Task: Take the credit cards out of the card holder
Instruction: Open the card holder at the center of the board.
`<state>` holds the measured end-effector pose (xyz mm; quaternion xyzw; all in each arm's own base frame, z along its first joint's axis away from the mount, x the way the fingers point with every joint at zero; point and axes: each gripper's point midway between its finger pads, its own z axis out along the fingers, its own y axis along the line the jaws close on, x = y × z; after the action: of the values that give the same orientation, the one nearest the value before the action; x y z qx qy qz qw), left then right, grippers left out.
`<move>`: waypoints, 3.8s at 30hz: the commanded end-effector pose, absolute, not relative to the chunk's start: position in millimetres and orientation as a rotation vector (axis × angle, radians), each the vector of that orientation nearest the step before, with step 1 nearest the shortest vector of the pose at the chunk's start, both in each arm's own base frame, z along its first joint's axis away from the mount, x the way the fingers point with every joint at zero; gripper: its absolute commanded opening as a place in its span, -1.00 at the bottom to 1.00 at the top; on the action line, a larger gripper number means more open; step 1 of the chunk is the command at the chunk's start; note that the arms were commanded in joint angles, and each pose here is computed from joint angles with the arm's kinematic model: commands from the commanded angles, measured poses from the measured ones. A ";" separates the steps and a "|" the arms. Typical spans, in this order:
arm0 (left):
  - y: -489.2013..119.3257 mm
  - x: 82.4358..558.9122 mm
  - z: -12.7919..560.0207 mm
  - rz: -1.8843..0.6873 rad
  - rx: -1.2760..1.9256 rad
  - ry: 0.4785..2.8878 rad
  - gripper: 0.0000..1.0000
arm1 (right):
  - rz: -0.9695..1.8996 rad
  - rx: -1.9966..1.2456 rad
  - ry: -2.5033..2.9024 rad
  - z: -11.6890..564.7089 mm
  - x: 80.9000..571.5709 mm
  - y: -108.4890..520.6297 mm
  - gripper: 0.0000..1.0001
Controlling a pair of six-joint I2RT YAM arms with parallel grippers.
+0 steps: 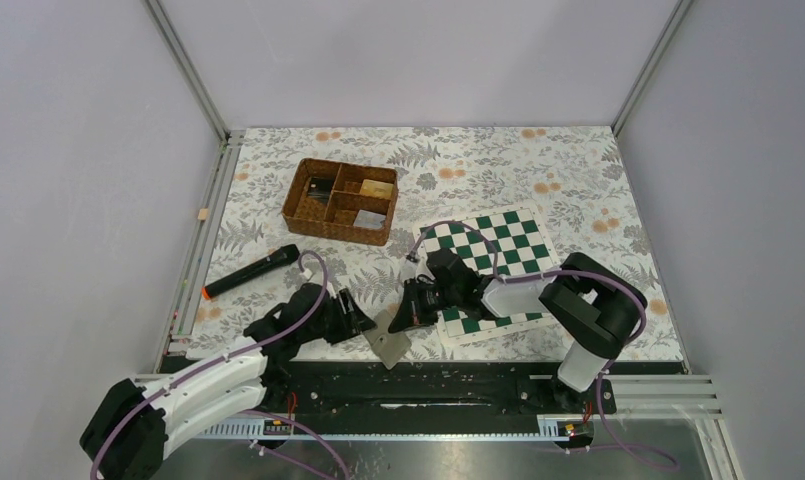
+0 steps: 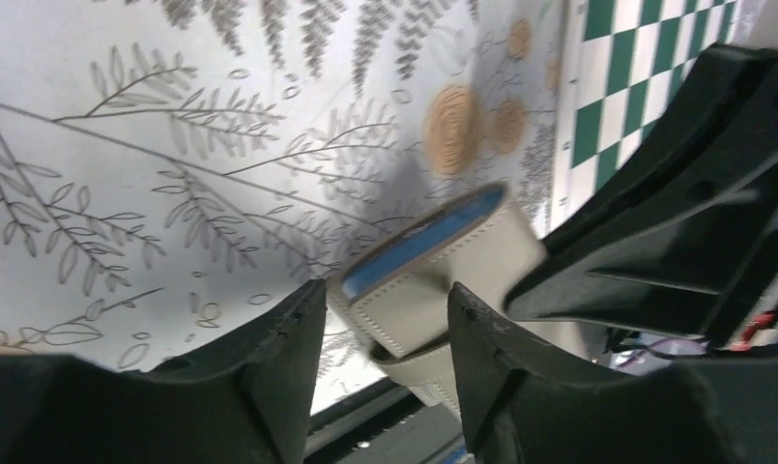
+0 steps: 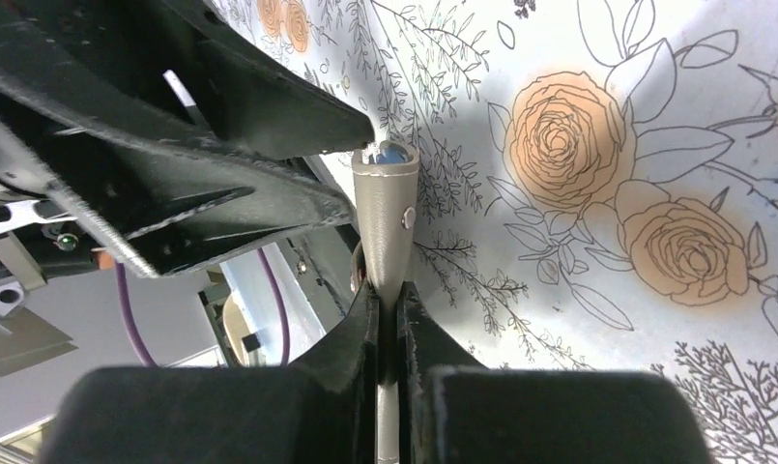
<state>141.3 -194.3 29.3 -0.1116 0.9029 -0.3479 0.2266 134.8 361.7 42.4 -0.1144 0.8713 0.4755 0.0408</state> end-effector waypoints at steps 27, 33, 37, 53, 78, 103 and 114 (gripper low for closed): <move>-242.9 170.5 99.2 -0.905 -0.020 2.423 0.11 | 1.251 -0.144 2.399 111.2 174.7 362.0 -1.00; -237.7 170.1 89.0 -0.863 -0.038 2.445 -0.07 | 1.255 -0.132 2.384 112.0 171.6 361.0 -1.00; -239.3 164.6 86.0 -0.880 -0.038 2.466 -0.15 | 1.229 -0.114 2.374 112.2 174.3 356.6 -1.00; -249.6 156.1 78.9 -0.951 -0.025 2.484 -0.68 | 1.235 -0.114 2.357 115.8 175.4 357.4 -1.00; -227.8 155.0 97.5 -0.904 -0.030 2.405 -0.75 | 1.179 -0.131 2.288 124.2 188.6 332.9 -1.00; -260.6 179.9 102.4 -0.712 0.064 2.429 -0.05 | 1.204 -0.180 2.275 130.8 176.8 342.2 -1.00; -265.8 173.5 88.2 -0.731 0.068 2.482 -0.41 | 1.214 -0.173 2.263 131.2 176.6 344.4 -1.00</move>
<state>167.6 -261.6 88.3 0.0311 0.9231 -0.2738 0.2683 175.3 324.3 94.4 -0.0529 0.8801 0.3991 0.2517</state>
